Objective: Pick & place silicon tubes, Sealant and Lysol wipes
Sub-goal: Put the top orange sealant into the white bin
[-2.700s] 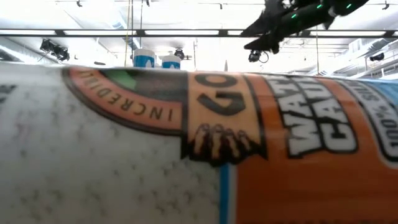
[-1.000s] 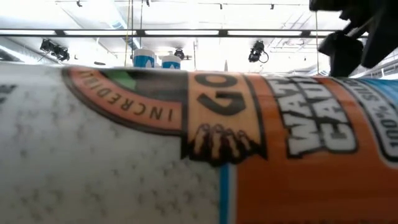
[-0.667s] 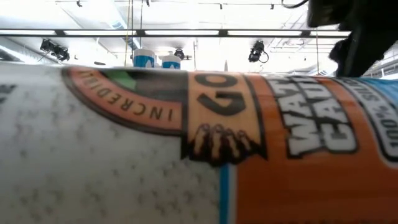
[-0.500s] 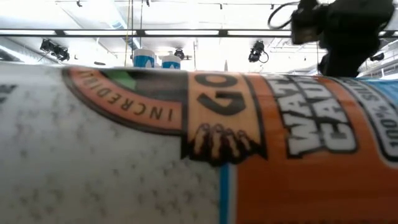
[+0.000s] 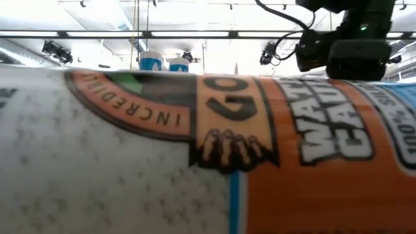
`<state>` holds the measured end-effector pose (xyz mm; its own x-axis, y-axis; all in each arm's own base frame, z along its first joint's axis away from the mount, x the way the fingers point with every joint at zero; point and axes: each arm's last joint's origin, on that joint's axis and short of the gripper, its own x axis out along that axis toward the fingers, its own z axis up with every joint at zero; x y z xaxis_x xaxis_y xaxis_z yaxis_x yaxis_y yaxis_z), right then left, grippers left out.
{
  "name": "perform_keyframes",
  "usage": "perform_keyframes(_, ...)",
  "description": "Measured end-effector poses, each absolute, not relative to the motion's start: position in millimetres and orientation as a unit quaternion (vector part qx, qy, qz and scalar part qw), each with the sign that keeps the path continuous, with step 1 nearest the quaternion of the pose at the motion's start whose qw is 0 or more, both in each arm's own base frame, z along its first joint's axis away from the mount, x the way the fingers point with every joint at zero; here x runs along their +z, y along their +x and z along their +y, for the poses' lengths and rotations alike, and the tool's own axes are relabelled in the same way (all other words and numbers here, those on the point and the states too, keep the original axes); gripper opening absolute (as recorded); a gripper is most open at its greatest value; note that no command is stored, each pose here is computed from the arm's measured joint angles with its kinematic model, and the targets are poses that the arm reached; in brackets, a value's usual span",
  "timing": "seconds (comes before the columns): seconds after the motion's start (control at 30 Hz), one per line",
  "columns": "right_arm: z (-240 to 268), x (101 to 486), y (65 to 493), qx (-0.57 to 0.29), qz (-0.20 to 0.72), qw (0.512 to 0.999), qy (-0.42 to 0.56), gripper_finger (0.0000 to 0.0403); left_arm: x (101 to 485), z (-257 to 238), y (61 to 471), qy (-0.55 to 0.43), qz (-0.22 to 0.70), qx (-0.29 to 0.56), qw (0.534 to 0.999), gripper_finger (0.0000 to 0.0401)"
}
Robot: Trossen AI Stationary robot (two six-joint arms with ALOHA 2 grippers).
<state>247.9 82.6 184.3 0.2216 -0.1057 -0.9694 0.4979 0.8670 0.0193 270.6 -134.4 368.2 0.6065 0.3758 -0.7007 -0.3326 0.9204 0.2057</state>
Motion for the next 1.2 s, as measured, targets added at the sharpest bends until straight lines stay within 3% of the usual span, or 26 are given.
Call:
perform_keyframes(0.27,110,184,235,-0.186,0.607,0.747,0.199,0.032,368,-134,270,0.034,0.398,0.195,0.896,0.0287)
perform_keyframes(0.6,135,183,207,-0.225,0.655,0.682,0.233,0.032,368,-134,270,0.04,0.4,0.192,0.895,0.0287)
perform_keyframes(1.2,143,172,203,-0.219,0.63,0.702,0.249,0.032,368,-134,270,0.032,0.398,0.196,0.896,0.0287)
